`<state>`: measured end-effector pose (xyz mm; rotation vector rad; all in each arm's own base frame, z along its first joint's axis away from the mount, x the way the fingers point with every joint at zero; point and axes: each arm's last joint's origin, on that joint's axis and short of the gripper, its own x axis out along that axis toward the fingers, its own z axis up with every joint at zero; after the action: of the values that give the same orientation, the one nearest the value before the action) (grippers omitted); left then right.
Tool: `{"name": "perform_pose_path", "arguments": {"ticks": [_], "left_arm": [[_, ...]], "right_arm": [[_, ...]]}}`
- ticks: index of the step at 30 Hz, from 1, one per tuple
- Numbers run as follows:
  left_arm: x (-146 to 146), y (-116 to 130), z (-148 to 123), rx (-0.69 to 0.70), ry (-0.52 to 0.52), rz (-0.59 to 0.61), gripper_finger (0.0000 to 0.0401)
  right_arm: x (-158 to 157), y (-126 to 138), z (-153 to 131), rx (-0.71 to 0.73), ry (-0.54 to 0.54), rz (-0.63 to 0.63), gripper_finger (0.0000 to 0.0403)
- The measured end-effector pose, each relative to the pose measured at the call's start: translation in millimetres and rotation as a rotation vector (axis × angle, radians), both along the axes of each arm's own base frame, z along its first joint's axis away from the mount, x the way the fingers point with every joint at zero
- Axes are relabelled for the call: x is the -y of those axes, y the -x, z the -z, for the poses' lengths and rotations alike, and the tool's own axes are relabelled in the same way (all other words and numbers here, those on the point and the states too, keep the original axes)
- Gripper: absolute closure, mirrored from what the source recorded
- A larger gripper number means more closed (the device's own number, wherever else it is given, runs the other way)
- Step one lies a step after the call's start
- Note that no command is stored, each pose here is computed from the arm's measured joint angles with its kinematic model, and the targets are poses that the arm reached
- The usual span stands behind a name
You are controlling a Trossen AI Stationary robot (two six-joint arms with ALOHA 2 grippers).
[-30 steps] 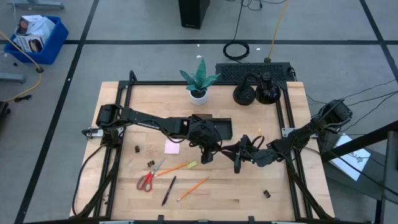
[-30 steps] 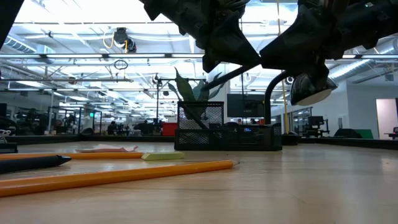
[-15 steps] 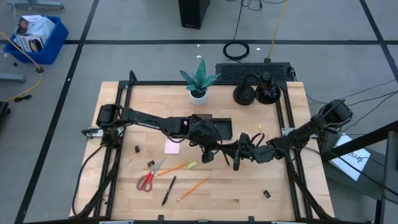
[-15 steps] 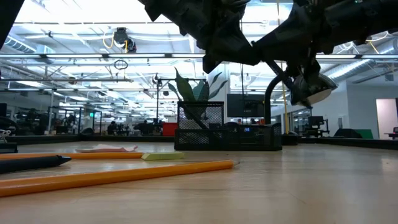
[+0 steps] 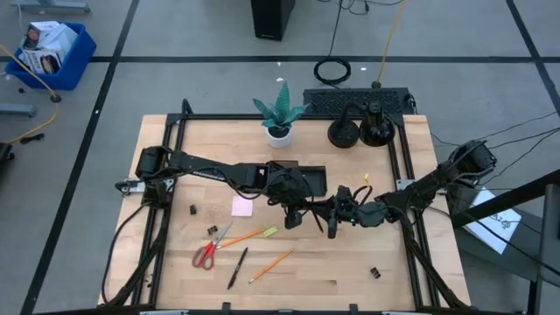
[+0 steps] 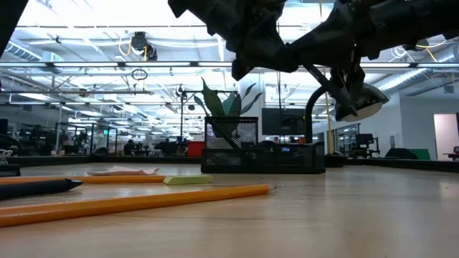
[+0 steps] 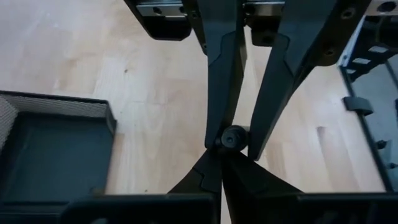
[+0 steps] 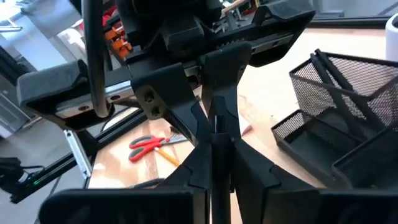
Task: Pick and place office supplies into organizer
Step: Put the black pen into the black desk organizer
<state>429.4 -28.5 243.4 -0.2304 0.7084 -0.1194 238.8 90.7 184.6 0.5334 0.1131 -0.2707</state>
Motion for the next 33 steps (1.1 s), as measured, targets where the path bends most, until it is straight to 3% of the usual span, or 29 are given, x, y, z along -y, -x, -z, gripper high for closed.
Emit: {"name": "perform_pose_path", "arguments": {"ticks": [10,16,21,27,33], "left_arm": [[-5,3,2,-0.047,-0.021,-0.005,0.0396],[-19,10,10,-0.165,0.005,-0.075,0.0380],[-22,17,6,-0.181,0.038,-0.116,0.0377],[-30,50,-19,0.014,0.099,-0.283,0.0396],[-40,107,-48,0.271,0.168,-0.365,0.0383]], "right_arm": [[1,-1,0,0.002,0.008,0.006,0.0372],[3,-1,0,-0.002,0.023,0.010,0.0372],[7,-3,-1,0.001,0.038,0.029,0.0372],[16,-6,-2,0.002,0.042,0.065,0.0372],[25,-10,-7,0.045,0.046,0.090,0.0372]]}}
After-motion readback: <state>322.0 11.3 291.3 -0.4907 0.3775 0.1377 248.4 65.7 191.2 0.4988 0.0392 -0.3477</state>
